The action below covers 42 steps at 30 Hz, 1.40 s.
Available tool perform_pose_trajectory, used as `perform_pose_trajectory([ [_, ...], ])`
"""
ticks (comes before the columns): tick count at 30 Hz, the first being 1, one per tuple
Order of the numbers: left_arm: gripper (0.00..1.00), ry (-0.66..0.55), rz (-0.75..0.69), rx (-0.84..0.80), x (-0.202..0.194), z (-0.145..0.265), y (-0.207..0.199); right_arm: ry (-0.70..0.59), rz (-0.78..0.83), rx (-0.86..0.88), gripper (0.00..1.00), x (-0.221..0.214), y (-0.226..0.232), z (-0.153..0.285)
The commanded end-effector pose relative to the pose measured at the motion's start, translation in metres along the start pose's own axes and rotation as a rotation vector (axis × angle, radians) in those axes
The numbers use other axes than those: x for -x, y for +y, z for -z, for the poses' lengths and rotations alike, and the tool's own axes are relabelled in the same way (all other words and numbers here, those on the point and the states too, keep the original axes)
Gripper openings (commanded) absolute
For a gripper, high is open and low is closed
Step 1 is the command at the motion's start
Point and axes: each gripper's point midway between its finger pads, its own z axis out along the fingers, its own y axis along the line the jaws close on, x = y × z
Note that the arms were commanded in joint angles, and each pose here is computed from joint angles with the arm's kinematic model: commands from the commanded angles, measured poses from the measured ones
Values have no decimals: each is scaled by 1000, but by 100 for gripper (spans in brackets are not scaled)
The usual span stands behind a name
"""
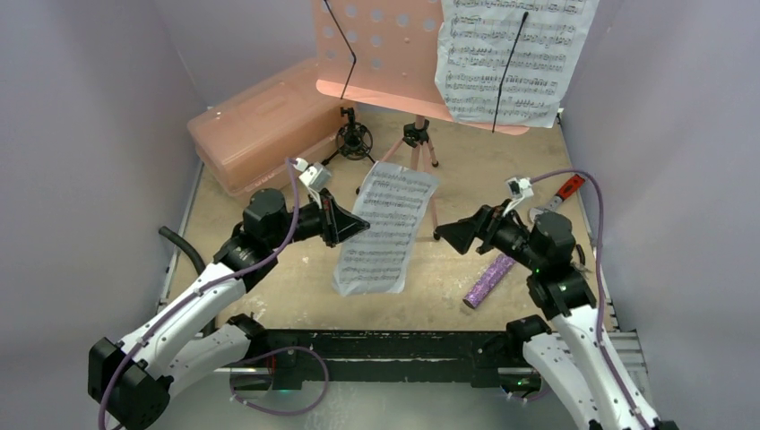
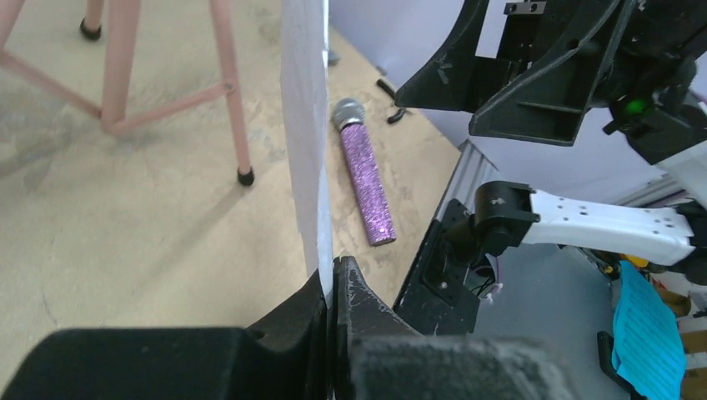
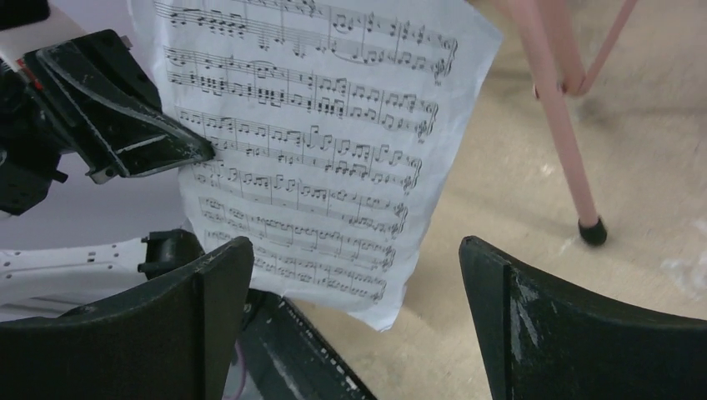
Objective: Set up the instrument practice props
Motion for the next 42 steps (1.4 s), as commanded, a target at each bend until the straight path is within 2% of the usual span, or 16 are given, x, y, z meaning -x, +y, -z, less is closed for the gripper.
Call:
perform_pose_trajectory([
  [1, 0, -92, -150, -139, 37, 10, -39, -202, 206, 96, 98, 35, 31, 20],
  [4, 0, -83, -159, -196, 39, 13, -51, -269, 250, 140, 98, 39, 39, 27],
  [7, 0, -99, -138, -231, 46, 17, -64, -256, 238, 166, 98, 33, 40, 27],
  [10, 0, -167, -126, -288, 66, 24, -83, -193, 249, 219, 98, 21, 44, 22],
  [14, 0, -238, -128, -349, 87, 31, -102, -23, 251, 265, 98, -2, 37, 6],
  [25, 0, -238, -142, -449, 95, 33, -121, -17, 307, 533, 96, 21, 76, -11],
  [30, 0, -236, -142, -430, 92, 28, -114, -70, 319, 667, 89, 38, 109, 4],
  [36, 0, -239, -140, -423, 96, 19, -108, -74, 323, 703, 80, 51, 123, 7],
  [40, 0, -247, -156, -352, 102, 12, -96, -59, 317, 734, 70, 51, 128, 8],
  [42, 0, -267, -157, -322, 107, 10, -92, -33, 309, 736, 58, 49, 127, 7],
])
